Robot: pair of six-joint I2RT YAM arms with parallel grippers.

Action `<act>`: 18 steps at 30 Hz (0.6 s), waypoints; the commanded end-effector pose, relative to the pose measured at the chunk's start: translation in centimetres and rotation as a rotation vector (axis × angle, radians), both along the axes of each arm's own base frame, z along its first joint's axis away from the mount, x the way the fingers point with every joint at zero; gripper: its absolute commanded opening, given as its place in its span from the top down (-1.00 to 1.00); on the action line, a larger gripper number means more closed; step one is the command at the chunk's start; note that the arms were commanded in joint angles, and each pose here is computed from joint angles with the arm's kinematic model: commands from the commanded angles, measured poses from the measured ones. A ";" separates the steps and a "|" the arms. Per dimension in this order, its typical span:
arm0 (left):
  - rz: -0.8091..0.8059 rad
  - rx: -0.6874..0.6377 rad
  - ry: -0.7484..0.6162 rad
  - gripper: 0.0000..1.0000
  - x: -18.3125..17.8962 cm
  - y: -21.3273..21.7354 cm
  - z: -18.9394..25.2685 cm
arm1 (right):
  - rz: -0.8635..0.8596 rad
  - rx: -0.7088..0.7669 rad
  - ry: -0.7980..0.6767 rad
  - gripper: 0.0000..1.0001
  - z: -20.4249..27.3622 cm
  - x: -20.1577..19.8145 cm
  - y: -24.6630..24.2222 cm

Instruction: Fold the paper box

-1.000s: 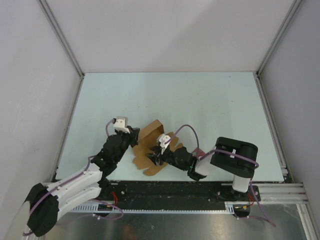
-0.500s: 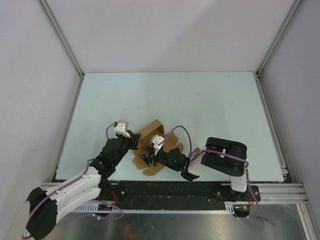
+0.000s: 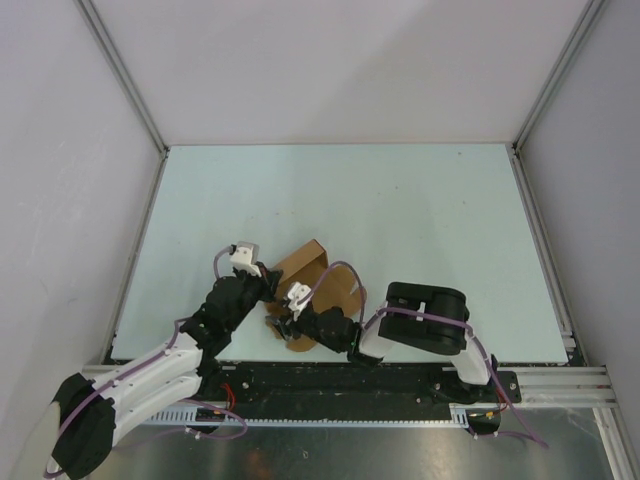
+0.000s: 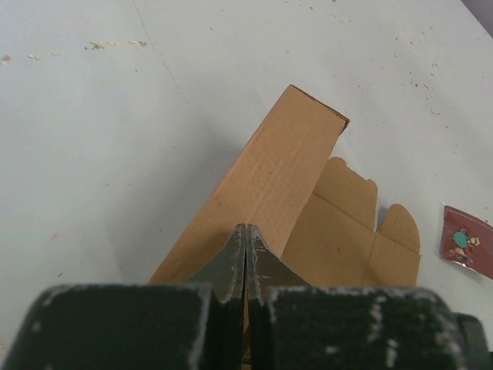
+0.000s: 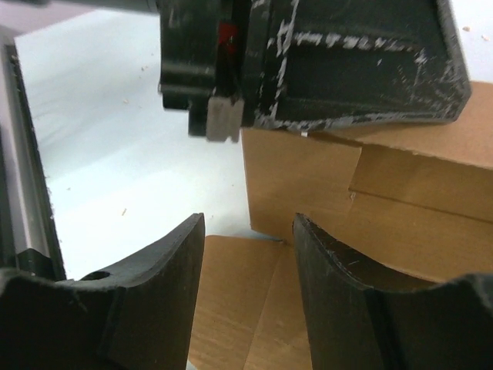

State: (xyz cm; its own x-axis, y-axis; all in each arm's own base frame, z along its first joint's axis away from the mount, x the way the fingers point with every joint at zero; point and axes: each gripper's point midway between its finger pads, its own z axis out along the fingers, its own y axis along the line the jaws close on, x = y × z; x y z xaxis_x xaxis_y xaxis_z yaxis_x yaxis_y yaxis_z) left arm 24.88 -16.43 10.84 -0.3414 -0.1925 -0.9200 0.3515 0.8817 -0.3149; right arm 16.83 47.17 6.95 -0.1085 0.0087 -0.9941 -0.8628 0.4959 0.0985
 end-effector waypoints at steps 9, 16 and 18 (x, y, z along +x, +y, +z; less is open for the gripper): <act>-0.009 -0.010 0.039 1.00 -0.4 -0.1 0.0 | -0.132 0.108 -0.111 -0.27 3.0 0.6 2.0; -0.005 -0.017 0.016 0.97 -0.4 0.0 0.8 | -0.223 0.105 -0.097 -0.28 2.9 1.7 1.8; -0.005 -0.020 0.011 0.83 -0.4 0.0 1.0 | -0.235 0.108 -0.098 -0.28 3.0 1.8 2.1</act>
State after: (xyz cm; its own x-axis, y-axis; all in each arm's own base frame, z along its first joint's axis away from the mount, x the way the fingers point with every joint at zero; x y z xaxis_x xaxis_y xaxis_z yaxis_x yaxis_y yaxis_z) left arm 24.30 -16.37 10.74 -0.3612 -0.1955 -0.9118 0.3542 0.8757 -0.3281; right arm 17.50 48.75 6.92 -0.0303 0.0029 -0.9995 -0.7851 0.6189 0.0256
